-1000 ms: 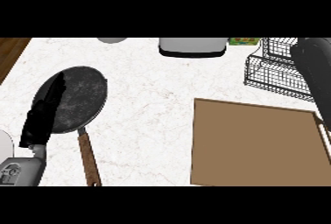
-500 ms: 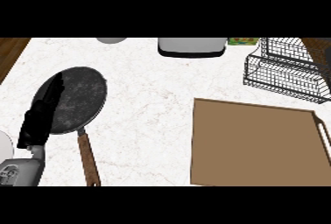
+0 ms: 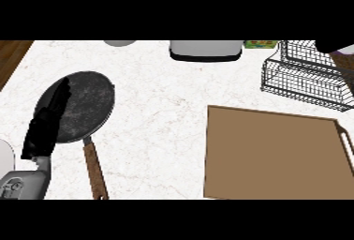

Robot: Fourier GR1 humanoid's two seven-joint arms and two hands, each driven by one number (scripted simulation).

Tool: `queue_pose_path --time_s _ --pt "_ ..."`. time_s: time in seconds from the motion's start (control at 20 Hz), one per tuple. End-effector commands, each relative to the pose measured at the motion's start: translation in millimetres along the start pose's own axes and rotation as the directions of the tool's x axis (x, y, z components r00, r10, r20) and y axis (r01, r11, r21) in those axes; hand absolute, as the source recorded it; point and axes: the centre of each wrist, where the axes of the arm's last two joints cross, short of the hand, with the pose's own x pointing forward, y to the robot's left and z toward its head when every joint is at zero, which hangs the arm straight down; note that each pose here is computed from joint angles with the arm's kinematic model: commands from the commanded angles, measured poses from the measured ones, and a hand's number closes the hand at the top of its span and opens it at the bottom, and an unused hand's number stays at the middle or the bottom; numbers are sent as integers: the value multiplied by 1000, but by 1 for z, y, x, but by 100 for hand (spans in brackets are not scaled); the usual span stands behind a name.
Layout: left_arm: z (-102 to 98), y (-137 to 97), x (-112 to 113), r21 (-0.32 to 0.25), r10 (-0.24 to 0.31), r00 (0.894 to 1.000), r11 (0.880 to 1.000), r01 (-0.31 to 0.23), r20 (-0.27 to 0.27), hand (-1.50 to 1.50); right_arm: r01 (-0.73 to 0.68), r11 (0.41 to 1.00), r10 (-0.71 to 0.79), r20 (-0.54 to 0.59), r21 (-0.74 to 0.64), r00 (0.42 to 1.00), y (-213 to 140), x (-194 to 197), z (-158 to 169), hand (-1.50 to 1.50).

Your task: Pick the can from the tray and place it in the tiered basket

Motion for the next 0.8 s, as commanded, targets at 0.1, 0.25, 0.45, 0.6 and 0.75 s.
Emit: queue_pose_path --time_s 0.1,0.25,0.45,0.6,0.75 --pt "3 -4 -7 4 -6 1000 1000 6 2 0 185 973 -167 -133 137 977 18 -14 -3 -150" --pt "-4 -1 4 -18 -3 1000 1000 3 -6 0 199 976 -188 -121 86 975 21 -29 -7 -150" --pt "3 -6 -7 -4 -1 1000 1000 1 -10 0 338 941 -339 -95 -28 936 28 -31 -4 -150" --pt "-8 1 -5 0 -3 1000 1000 3 5 0 382 918 -390 -76 -103 917 11 -28 -6 -150" --pt "-6 11 -7 6 -8 999 1000 8 -34 0 440 882 -453 -49 -166 890 -2 -31 -1 -150"
